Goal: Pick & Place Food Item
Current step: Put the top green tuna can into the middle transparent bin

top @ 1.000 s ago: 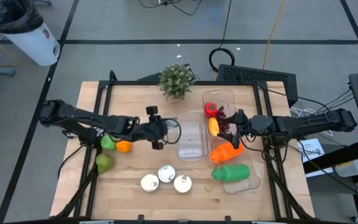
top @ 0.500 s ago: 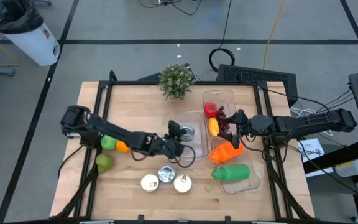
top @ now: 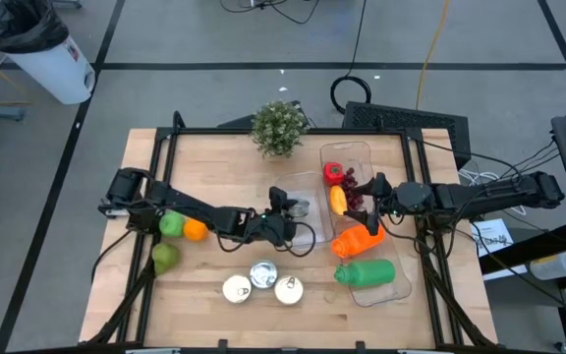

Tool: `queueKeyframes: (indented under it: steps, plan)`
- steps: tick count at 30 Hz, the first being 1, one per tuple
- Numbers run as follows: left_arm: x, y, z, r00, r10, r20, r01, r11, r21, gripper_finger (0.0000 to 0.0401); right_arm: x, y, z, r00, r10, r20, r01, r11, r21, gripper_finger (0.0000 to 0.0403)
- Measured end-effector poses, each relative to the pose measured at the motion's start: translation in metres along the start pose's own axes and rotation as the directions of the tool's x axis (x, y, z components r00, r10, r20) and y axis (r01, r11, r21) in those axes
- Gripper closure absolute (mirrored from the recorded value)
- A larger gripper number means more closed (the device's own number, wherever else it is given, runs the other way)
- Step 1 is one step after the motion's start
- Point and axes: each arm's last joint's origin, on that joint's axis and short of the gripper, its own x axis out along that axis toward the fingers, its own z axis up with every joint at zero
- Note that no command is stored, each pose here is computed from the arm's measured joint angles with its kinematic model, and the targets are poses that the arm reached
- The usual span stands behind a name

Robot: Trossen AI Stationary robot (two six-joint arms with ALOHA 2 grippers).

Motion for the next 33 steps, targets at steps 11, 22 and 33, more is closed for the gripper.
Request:
queueKeyframes:
  steps: [11, 22, 33]
  plan:
    - [0.0002, -0.0020, -0.0008, 0.999, -0.033, 0.008, 0.034, 0.999, -0.014, 0.0202, 0.0000, 0.0000, 0.0000, 1.000, 0.000, 0.000, 0.000, 1.000, 0.000, 0.0041]
    - [0.0009, -0.0025, -0.0002, 0.999, -0.046, 0.026, 0.049, 0.991, -0.127, 0.0220, 0.0000, 0.0000, 0.0000, 1.000, 0.000, 0.000, 0.000, 1.000, 0.000, 0.0041]
    - [0.0053, 0.0022, -0.0040, 0.999, -0.036, 0.008, 0.037, 0.970, -0.241, 0.0121, 0.0001, 0.0000, 0.0000, 1.000, 0.000, 0.000, 0.000, 1.000, 0.000, 0.0041]
